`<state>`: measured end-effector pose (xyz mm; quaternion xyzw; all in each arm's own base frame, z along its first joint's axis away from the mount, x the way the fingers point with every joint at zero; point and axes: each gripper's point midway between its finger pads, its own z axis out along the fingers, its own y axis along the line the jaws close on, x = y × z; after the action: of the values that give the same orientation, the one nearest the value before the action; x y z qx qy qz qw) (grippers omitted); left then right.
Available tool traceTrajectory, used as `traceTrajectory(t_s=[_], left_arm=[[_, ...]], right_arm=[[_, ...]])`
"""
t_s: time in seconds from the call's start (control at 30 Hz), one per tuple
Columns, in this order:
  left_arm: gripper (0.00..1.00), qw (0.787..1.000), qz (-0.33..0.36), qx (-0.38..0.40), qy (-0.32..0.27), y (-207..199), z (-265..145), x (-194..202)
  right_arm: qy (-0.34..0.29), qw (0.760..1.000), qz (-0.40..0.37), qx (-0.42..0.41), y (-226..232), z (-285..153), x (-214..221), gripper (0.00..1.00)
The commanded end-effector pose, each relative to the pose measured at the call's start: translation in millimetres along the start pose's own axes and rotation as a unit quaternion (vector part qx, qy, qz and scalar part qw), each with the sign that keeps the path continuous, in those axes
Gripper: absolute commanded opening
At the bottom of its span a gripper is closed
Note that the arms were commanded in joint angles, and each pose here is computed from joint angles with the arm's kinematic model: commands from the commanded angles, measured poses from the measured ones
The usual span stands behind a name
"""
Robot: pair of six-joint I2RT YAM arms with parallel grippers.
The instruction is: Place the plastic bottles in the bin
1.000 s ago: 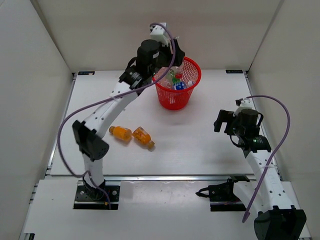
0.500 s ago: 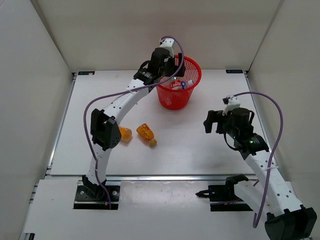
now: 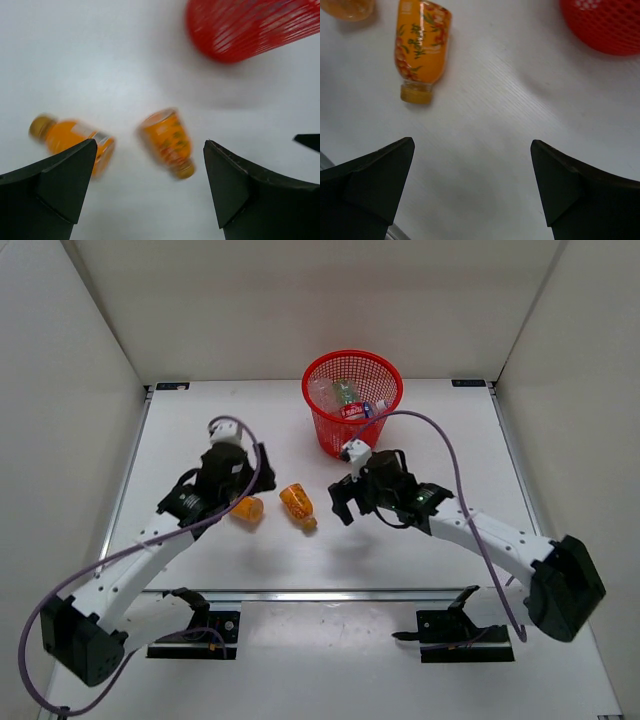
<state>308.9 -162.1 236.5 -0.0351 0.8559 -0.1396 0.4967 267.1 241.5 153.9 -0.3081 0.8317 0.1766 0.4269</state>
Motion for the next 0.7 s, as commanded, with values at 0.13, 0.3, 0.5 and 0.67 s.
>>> traceTrajectory(t_s=[0.13, 0.3, 0.5, 0.67], left_arm=[[0.99, 0.976, -0.164, -0.136, 0.049, 107.2, -43.4, 85.4], [0.98, 0.966, -0.204, -0.157, 0.018, 123.1, -59.8, 88.0], [0.99, 0.964, -0.204, -0.166, 0.037, 124.4, -53.3, 97.8], [0.99, 0.964, -0.211, -0.16, 0.03, 124.8, -43.1, 93.9]], right_arm=[[-0.038, 0.991, -0.047, -0.116, 58.5, 64.9, -52.8, 0.99], [-0.049, 0.986, -0.071, -0.141, 82.4, 104.5, -42.0, 0.99], [-0.026, 0.991, -0.056, -0.122, 79.2, 146.5, -15.0, 0.95], [-0.012, 0.99, -0.064, -0.123, 78.6, 158.7, 2.3, 0.72]])
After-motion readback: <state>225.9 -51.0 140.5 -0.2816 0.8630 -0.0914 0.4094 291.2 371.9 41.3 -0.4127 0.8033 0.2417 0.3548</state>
